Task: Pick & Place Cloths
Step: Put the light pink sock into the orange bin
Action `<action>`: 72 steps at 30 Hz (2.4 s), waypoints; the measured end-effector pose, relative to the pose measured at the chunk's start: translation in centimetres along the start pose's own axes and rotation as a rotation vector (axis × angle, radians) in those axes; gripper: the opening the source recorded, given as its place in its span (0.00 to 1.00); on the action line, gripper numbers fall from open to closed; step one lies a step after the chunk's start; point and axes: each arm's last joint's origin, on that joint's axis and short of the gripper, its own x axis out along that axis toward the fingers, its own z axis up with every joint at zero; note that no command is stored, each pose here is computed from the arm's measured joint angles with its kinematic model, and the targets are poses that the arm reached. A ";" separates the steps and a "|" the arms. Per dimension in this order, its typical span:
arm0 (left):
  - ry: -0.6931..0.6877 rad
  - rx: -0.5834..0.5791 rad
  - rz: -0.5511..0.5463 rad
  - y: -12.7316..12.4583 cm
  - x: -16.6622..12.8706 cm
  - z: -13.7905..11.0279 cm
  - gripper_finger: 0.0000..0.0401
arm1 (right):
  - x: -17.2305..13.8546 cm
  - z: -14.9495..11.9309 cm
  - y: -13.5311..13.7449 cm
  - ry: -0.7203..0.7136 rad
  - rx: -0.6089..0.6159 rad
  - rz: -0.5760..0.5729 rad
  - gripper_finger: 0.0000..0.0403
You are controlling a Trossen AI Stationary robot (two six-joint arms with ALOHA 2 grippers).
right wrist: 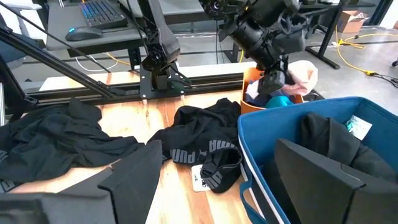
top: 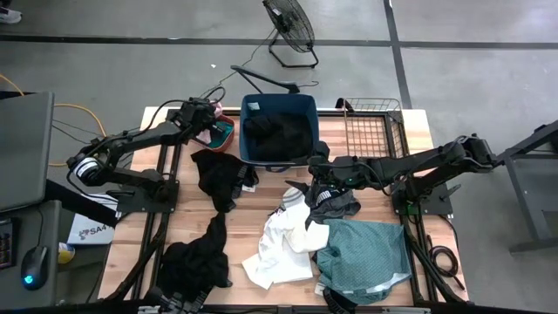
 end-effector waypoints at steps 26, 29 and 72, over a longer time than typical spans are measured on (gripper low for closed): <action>0.117 0.288 -0.156 -0.9 1.0 -1.6 0.00 | 0.0 0.0 0.0 0.003 0.023 0.008 0.75; 0.153 0.349 -0.184 -1.3 2.0 -2.2 0.00 | 0.0 0.0 0.0 0.003 0.025 0.011 0.75; 0.369 0.191 -0.148 -0.4 1.6 3.0 0.42 | 0.0 -0.4 0.0 0.039 0.034 0.007 0.75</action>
